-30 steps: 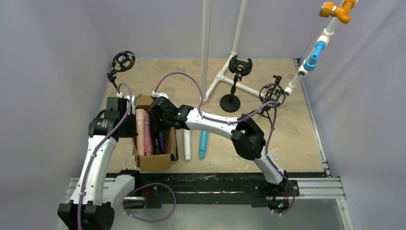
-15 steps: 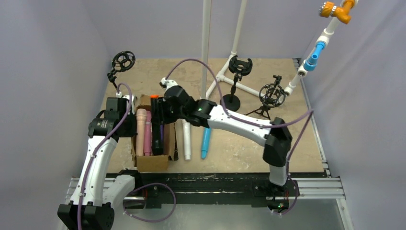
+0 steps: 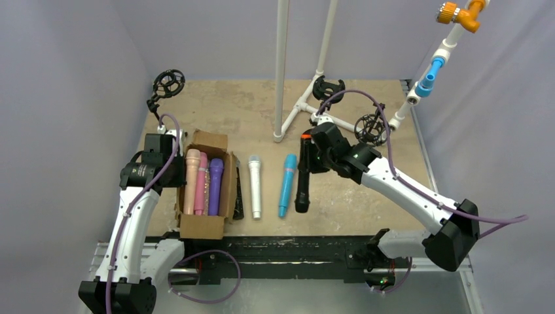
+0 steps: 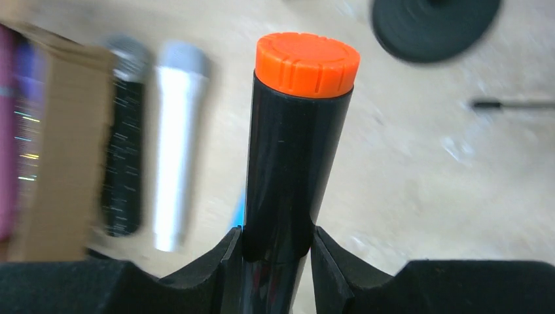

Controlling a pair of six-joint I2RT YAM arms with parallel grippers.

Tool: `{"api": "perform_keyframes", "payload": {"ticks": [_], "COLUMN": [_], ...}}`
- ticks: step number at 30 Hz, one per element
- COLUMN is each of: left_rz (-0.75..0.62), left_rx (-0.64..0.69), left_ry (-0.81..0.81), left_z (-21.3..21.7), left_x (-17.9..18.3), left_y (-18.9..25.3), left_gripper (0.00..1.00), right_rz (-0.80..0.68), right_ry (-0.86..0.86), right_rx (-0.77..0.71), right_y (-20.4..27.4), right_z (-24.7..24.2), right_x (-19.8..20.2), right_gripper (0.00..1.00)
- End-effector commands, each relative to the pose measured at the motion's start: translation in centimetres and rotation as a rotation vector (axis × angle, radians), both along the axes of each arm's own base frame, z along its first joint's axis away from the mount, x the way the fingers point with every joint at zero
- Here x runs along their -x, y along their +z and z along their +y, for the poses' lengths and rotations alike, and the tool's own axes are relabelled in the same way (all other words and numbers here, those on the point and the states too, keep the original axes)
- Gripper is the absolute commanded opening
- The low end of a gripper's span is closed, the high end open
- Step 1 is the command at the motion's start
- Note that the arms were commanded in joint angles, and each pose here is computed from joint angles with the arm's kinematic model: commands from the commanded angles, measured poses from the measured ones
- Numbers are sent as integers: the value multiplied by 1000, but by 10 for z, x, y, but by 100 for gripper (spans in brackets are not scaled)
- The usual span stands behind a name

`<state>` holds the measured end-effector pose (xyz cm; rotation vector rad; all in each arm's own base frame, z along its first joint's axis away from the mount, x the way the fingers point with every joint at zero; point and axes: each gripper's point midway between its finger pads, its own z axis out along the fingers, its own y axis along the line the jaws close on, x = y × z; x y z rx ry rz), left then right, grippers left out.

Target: Attach the microphones to the stand

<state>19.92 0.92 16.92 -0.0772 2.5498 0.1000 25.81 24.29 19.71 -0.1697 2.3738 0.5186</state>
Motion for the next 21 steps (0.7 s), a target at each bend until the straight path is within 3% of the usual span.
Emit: {"api": "perform_keyframes", "payload": {"ticks": [1,12,16,17,19,21], "left_rz": [-127,-135,-136,-135,-135,-135], "left_rx": [14,17,20,22,28,32], "left_ry": [-11,-19,-23,-24,-27,-29], "left_z": [-4,-5,-5,-6,-7,-8], "left_x": [-19,-17,-17,-17,-18,-18], "left_y": [30,35,35,35,36,36], "left_gripper": [0,0,0,0,0,0], "right_rz": [61,141,157,159,161,159], "right_ry": [-79,-175,-193,-197,-193,-192], "right_rx": [252,658,728,721,690,669], "right_y": [-49,-110,-121,-124,-128,-129], "right_z": [-62,-113,-124,-123,-118,-113], "right_x": [18,3,-4,-7,-10,-13], "right_gripper": [0,0,0,4,25,35]}}
